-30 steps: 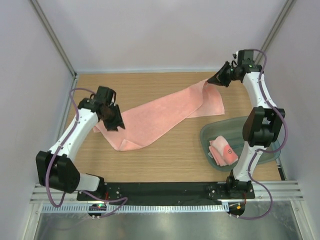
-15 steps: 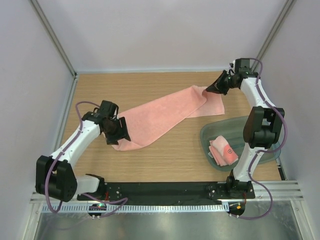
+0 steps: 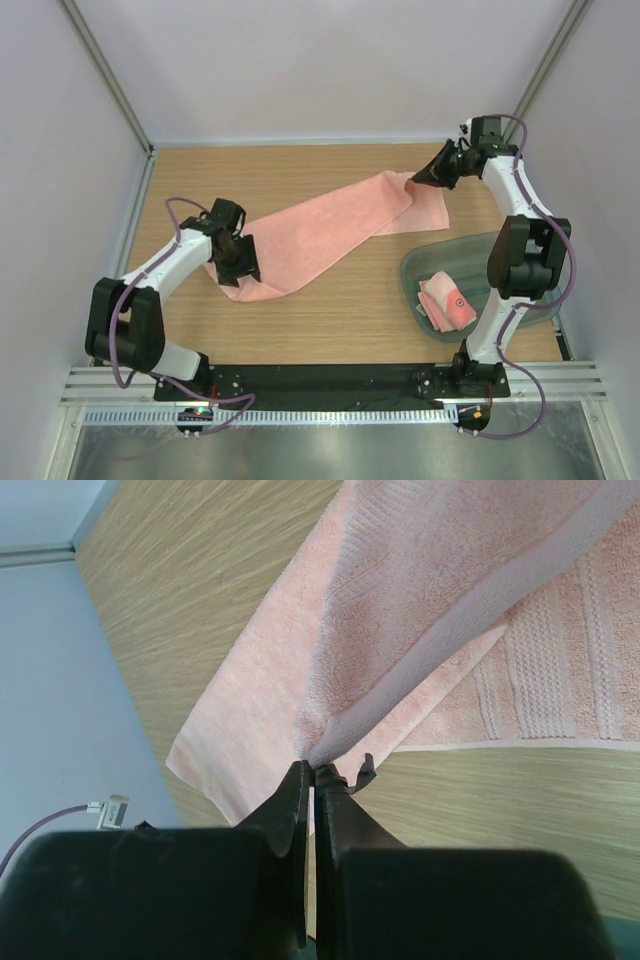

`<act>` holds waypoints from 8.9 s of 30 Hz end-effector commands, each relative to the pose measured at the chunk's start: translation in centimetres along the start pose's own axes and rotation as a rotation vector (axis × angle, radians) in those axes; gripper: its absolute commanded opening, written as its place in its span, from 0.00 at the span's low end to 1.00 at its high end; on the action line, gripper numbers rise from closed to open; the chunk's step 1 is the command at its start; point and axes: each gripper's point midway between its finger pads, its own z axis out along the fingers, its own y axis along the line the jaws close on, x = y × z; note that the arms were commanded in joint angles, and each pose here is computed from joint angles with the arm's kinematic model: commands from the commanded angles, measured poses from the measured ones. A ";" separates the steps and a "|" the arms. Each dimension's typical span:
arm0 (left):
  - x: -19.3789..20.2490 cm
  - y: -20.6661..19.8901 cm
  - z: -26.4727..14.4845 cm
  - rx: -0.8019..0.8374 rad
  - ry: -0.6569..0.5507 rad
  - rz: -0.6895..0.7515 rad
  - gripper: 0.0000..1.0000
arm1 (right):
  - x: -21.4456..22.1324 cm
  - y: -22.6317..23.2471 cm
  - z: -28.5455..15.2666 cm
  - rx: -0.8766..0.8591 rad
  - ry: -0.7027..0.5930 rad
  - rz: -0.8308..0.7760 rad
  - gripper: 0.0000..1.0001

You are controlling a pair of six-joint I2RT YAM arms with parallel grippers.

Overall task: Roll the towels
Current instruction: Flatten the towel

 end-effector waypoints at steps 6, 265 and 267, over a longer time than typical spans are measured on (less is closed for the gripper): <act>-2.0 -1.1 1.1 -0.003 -0.026 0.014 0.54 | -0.1 1.7 -1.5 -0.049 -0.036 -0.055 0.01; -8.8 18.4 2.9 -0.571 -0.017 -0.536 0.60 | 25.4 -0.3 -1.6 0.199 0.299 -0.534 0.75; -9.0 18.6 2.9 -0.582 -0.037 -0.551 0.54 | 25.8 -0.5 -1.8 0.201 0.308 -0.538 0.75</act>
